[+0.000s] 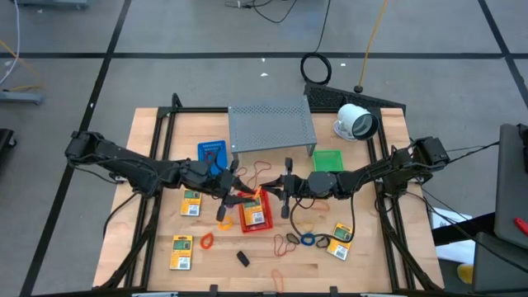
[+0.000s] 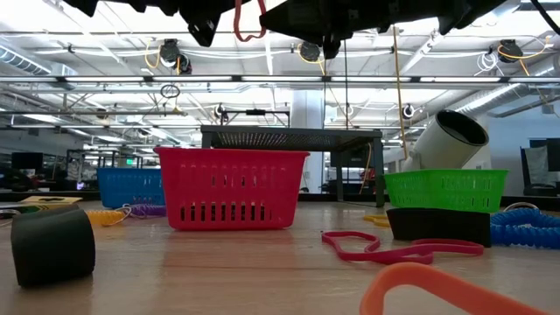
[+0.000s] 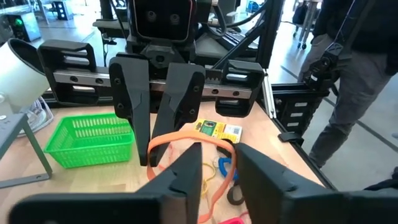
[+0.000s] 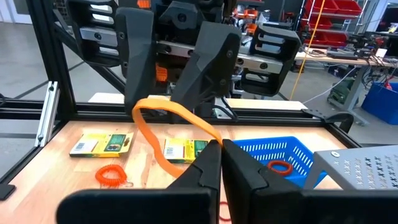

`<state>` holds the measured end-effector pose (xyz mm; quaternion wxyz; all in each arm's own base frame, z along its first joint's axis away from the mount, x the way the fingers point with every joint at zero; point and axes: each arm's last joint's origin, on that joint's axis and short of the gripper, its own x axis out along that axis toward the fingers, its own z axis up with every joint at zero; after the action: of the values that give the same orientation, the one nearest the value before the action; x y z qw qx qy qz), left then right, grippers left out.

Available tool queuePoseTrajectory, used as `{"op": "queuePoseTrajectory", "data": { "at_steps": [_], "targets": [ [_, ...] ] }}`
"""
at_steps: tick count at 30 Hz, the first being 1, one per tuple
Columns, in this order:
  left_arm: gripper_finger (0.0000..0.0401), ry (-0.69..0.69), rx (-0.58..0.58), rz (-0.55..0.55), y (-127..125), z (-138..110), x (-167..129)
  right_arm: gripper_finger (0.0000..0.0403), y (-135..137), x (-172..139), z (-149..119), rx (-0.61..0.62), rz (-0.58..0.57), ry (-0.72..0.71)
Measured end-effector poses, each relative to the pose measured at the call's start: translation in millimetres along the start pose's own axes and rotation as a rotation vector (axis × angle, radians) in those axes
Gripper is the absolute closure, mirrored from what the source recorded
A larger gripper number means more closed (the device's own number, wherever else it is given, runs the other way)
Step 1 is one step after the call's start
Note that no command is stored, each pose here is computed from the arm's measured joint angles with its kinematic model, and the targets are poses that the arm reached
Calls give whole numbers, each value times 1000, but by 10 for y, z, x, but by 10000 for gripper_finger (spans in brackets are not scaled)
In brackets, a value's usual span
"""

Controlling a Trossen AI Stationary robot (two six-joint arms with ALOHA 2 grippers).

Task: Pick & Place Office Desk Supplies
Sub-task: Put the middle orange rubber band into the green bin

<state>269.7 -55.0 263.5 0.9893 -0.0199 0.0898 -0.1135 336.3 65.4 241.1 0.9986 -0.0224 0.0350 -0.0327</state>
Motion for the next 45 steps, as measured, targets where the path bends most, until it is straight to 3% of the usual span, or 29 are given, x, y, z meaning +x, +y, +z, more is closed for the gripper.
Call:
{"op": "queuePoseTrajectory", "data": {
  "at_steps": [13, 18, 26, 32, 45],
  "targets": [
    [203, -3, -1, 37, 13, 2, 0, 403, 1, 0, -30, -30, 1, 30],
    [178, 19, 6, -8, -19, -18, 0, 403, -8, -39, -6, -107, -13, 56],
    [148, 44, -1, -1, -25, -43, -1, 403, -57, -428, 229, -150, -250, 189],
    [146, 57, -6, 33, -15, -57, -2, 403, -84, -823, 273, -180, -509, 324],
    [146, 50, 7, 104, 42, -51, -4, 403, -384, -1212, 18, 56, -788, 539]
  ]
}}
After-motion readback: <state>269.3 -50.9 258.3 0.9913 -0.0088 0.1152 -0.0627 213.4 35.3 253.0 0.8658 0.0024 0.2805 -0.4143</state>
